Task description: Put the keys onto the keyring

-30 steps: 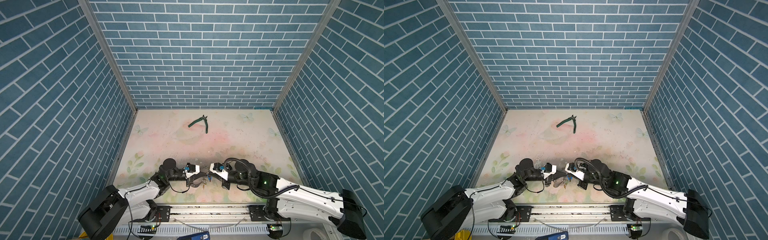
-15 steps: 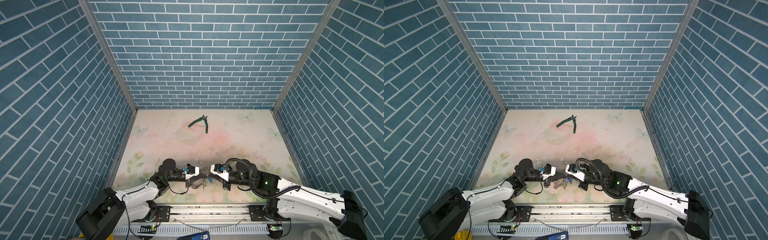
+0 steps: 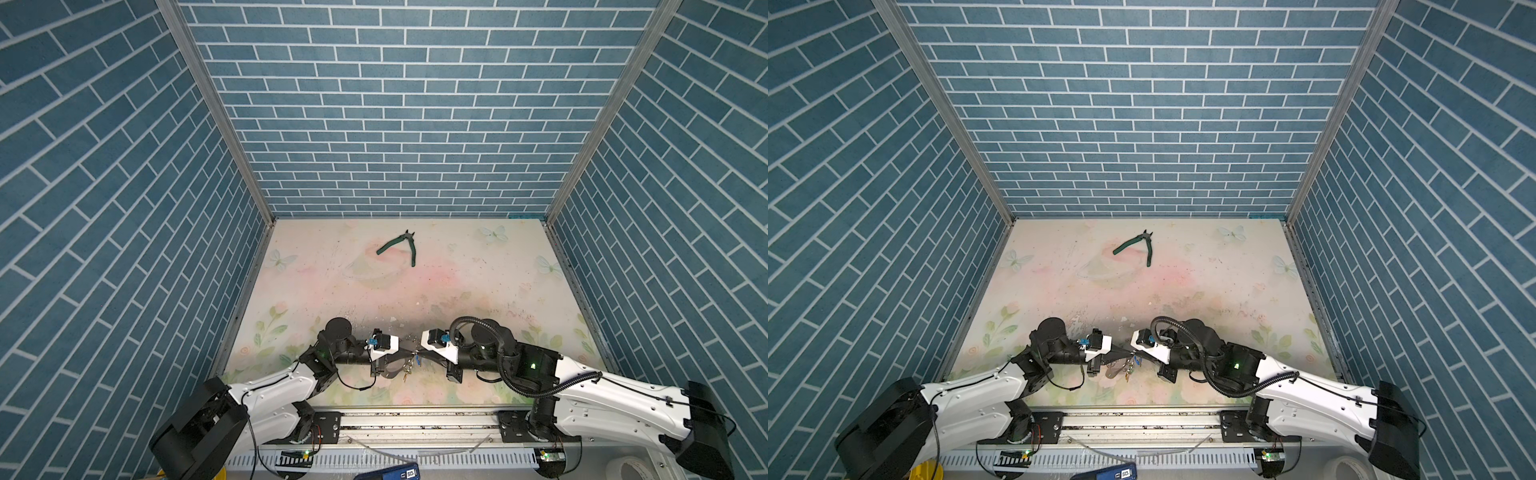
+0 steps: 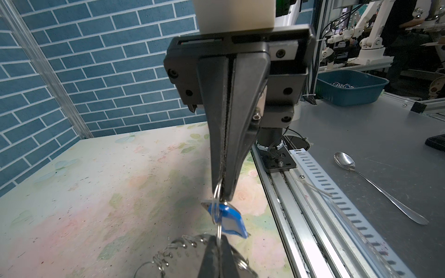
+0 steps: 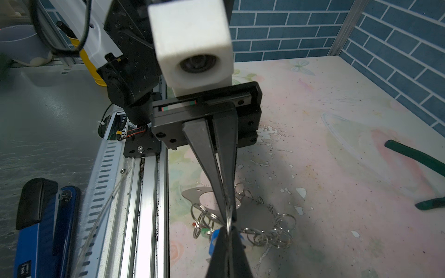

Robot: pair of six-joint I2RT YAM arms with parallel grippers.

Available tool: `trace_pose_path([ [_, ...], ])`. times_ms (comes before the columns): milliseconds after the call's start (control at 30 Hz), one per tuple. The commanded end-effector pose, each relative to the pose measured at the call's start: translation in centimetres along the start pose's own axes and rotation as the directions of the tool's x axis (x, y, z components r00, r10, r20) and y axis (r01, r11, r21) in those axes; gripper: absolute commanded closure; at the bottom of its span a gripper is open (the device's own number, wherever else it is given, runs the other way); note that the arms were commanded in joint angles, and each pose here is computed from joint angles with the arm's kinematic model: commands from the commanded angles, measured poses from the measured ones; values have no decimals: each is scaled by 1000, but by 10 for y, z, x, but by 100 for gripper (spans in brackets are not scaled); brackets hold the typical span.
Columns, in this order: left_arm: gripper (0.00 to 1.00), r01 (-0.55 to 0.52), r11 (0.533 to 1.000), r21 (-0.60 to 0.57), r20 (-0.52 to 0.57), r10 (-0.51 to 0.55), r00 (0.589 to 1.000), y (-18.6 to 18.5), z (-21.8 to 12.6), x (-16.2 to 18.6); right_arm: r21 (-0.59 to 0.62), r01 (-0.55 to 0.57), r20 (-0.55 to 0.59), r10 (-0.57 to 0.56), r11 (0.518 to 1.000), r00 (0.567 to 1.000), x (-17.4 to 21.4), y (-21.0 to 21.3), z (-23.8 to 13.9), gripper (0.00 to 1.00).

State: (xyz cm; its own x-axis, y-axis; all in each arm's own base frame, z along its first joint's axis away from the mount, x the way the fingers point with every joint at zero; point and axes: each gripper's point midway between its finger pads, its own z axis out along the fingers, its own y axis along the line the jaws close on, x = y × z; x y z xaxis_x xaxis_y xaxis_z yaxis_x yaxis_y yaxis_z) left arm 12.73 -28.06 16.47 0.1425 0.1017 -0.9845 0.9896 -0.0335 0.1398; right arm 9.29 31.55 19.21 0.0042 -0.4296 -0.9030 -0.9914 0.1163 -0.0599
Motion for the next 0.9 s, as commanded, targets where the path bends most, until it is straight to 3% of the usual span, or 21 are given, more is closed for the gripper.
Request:
trace_pose_path([
  [0,100,-118,992,-33,86,120,989,9,-1,-34,-62,-5,-137,-3,998,991,42,14,2,100],
  [867,100,-130,989,-72,113,138,984,16,-5,-40,-84,-44,-173,29,996,984,51,19,10,100],
])
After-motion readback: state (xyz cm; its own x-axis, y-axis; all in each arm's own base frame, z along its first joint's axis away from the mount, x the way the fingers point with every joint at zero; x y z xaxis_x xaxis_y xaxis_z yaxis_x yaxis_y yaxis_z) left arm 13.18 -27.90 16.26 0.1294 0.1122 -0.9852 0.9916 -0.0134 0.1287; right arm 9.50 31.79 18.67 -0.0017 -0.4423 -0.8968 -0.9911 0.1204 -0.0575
